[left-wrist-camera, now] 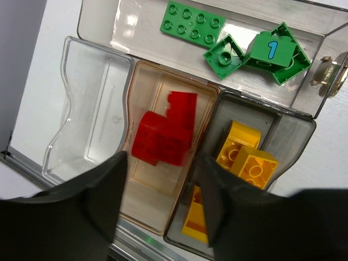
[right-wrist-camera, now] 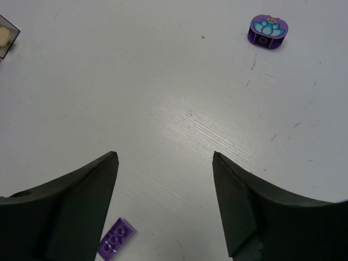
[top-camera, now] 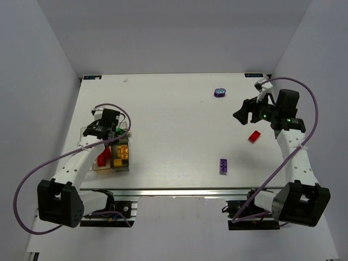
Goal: Sort the legos into containers by color
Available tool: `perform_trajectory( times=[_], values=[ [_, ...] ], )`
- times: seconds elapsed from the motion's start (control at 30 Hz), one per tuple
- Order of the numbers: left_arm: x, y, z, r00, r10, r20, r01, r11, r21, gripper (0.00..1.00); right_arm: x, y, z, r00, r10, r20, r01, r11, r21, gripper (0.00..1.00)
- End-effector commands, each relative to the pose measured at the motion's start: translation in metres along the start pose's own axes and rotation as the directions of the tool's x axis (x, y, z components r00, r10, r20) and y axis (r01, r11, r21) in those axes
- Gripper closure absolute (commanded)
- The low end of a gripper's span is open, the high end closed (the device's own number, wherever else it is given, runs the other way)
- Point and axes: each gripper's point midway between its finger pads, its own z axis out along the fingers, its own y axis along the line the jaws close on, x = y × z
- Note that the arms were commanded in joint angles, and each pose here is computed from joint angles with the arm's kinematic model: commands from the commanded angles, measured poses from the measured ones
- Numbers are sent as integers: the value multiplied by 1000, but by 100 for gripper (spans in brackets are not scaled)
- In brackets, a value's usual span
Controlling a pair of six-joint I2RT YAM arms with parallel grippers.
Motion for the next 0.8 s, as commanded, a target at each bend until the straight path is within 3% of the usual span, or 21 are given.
perform_trajectory(
  times=[0.0, 0.1, 0.17, 0.2, 0.23, 0.27, 0.3, 0.33, 0.37, 0.43, 0.47, 0.53, 0.57, 0.6, 0.67, 0.7, 0.77],
  values=[
    [-9, 4, -7, 998, -49, 44, 49, 999, 14, 33, -20, -3, -8, 999, -34, 36, 33, 999, 21, 21],
    [-12, 6, -12, 996, -61, 58, 60, 998, 23, 33, -20, -2, -7, 999, -29, 27, 29, 1000, 1, 17],
    [-18, 5, -17, 994, -83, 69, 80, 996, 40, 46, -19, -5, -8, 1000, -26, 10, 26, 1000, 6, 20],
    [-23, 3, -21, 992, -98, 82, 93, 994, 65, 63, -22, -11, -7, 1000, -26, 1, 26, 999, 23, 32],
    [-26, -8, -28, 992, -106, 74, 96, 986, 136, 98, -22, -16, -7, 1000, -25, -14, 25, 999, 44, 44],
    [-34, -18, -34, 987, -125, 98, 102, 973, 206, 100, -15, -25, -8, 998, -4, -62, 10, 996, 90, 58],
    [-37, -32, -42, 988, -115, 106, 80, 954, 289, 100, -8, -35, -4, 994, 16, -104, -4, 993, 115, 85],
    [-39, -45, -48, 989, -83, 125, 31, 926, 376, 100, -16, -43, -6, 993, 9, -114, 8, 989, 146, 92],
    [-25, -76, -61, 995, -37, 94, -21, 834, 551, 100, -11, -55, -9, 988, 10, -157, 23, 979, 203, 95],
    [-34, -106, -89, 981, -40, 188, -112, 677, 727, 100, 7, -68, -9, 962, 67, -263, 0, 969, 246, 97],
    [-13, -125, -102, 985, 6, 173, -149, 547, 824, 100, 16, -78, -12, 946, 79, -314, 16, 957, 290, 96],
    [-21, -139, -118, 963, -25, 269, -233, 427, 874, 83, 43, -85, -12, 895, 129, -427, 5, 954, 299, 80],
    [-22, -145, -124, 952, -35, 304, -269, 375, 887, 60, 55, -89, -14, 868, 98, -488, 48, 959, 279, 68],
    [-9, -150, -125, 955, -12, 297, -278, 324, 905, 48, 73, -87, -15, 827, 106, -552, 41, 968, 247, 44],
    [-5, -154, -127, 948, 1, 318, -305, 284, 909, 31, 89, -94, -19, 782, 82, -618, 84, 968, 235, 15],
    [-6, -154, -132, 946, 13, 324, -316, 263, 912, 29, 97, -101, -17, 761, 79, -644, 100, 966, 237, 11],
    [-7, -152, -129, 944, 34, 328, -324, 284, 903, 28, 101, -118, -22, 724, 119, -679, 127, 945, 302, 11]
  ],
)
